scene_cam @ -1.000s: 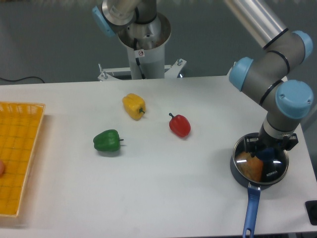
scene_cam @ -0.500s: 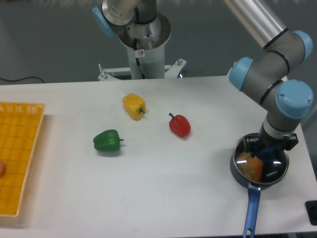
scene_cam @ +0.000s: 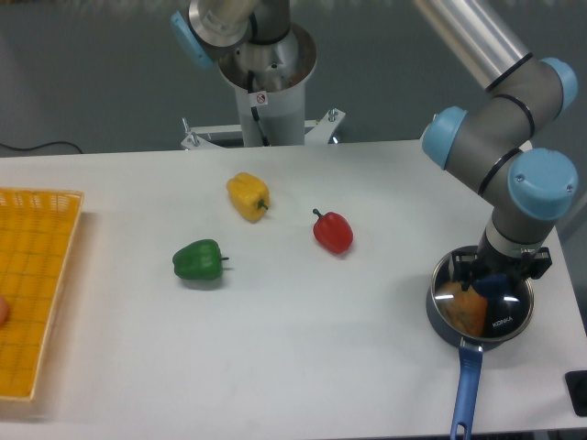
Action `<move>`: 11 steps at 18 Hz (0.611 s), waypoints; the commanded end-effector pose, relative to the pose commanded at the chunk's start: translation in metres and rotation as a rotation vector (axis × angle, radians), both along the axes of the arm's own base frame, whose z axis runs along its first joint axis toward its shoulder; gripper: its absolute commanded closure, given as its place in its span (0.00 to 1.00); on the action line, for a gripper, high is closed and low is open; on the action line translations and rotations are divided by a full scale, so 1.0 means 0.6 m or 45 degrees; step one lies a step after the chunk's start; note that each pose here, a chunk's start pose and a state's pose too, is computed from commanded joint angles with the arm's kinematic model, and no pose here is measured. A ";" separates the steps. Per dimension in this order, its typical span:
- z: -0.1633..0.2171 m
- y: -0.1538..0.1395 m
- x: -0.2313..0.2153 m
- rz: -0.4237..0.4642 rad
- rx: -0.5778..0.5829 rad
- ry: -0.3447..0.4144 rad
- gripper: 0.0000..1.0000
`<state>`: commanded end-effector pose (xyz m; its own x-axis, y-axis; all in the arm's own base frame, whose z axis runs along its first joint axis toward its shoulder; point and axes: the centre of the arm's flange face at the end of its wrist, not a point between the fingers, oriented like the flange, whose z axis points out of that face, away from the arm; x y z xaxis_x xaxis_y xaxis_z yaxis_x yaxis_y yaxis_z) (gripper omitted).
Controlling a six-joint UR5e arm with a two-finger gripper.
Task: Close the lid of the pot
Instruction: 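Hold the lid on the pan and adjust its seating, then open the gripper and raise it off the lid knob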
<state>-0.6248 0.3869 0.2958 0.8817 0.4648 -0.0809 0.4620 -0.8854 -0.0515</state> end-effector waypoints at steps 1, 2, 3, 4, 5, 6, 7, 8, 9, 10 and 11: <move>0.001 -0.001 0.002 -0.008 -0.003 0.001 0.03; 0.003 -0.002 0.003 -0.011 -0.005 0.002 0.01; 0.010 -0.003 0.005 -0.011 -0.002 0.009 0.01; 0.021 -0.004 0.010 -0.011 0.000 0.014 0.01; 0.030 -0.007 0.017 -0.013 0.001 0.016 0.00; 0.044 -0.011 0.027 -0.013 0.003 0.023 0.00; 0.055 -0.011 0.040 -0.019 0.005 0.027 0.00; 0.070 -0.008 0.054 -0.027 0.007 0.032 0.00; 0.079 -0.002 0.075 -0.042 0.003 0.022 0.00; 0.094 0.001 0.096 -0.054 0.004 0.019 0.00; 0.099 0.006 0.117 -0.070 0.000 0.013 0.00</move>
